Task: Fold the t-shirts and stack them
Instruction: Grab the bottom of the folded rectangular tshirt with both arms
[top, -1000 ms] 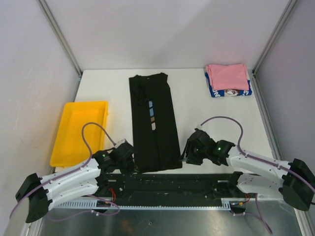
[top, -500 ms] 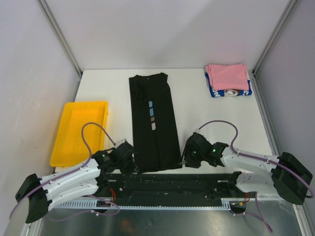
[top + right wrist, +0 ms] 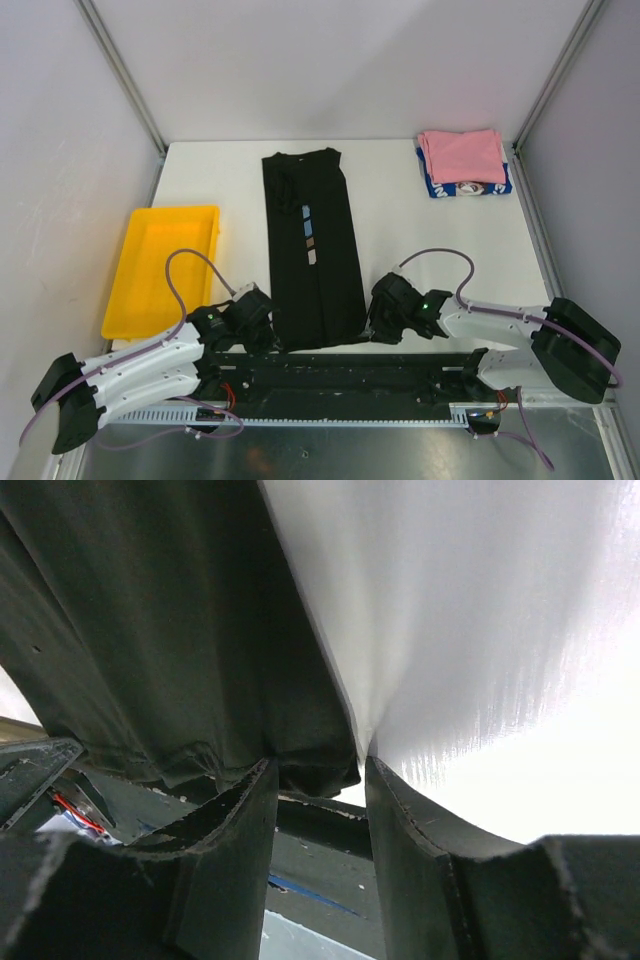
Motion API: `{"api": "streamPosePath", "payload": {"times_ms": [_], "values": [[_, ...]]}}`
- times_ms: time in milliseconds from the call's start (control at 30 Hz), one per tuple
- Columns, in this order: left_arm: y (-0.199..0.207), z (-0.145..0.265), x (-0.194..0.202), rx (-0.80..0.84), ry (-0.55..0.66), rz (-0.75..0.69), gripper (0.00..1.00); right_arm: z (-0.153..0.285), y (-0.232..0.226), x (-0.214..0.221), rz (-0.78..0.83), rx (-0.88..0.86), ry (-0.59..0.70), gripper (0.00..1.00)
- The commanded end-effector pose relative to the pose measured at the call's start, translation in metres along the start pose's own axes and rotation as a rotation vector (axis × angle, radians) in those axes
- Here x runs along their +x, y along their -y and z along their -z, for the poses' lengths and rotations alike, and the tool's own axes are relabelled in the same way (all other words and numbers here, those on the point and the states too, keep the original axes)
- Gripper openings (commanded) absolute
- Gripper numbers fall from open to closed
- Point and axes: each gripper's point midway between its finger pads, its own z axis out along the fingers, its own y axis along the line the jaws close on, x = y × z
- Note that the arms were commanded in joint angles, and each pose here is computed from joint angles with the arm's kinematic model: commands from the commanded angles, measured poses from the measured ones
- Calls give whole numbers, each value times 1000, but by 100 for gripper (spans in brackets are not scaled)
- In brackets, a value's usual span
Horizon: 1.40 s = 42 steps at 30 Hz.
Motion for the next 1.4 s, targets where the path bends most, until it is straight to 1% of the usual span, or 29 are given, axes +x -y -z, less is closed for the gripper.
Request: {"api": "streamPosePath", "payload": {"times_ms": [0,133,200,433,500,600,767,867,967,1133,1267,1367], "values": [[16,6,-10,46,36,0,0,-6,5,0,-14,27,16,45],[15,6,-10,45,34,-1,0,-9,3,0,-16,23,15,41],[15,6,-9,46,33,-3,0,-10,3,1,-16,27,10,37],[15,7,-5,56,14,-19,0,-6,2,5,-11,21,2,7],[14,7,-3,63,5,-18,0,-2,1,9,-6,16,1,2],[11,7,2,76,-3,-9,0,4,1,17,8,15,4,0],[11,9,9,96,-16,3,0,16,-1,31,28,6,12,0],[18,16,5,120,3,0,0,26,-6,28,29,-14,37,0],[33,28,-10,146,67,-8,0,37,-21,10,38,-50,83,0],[53,41,-50,130,189,-15,0,51,-54,-34,118,-81,179,0],[67,49,-91,90,292,-15,0,46,-76,-75,137,-98,224,0],[76,46,-120,62,337,-24,0,37,-95,-105,147,-117,250,0]]}}
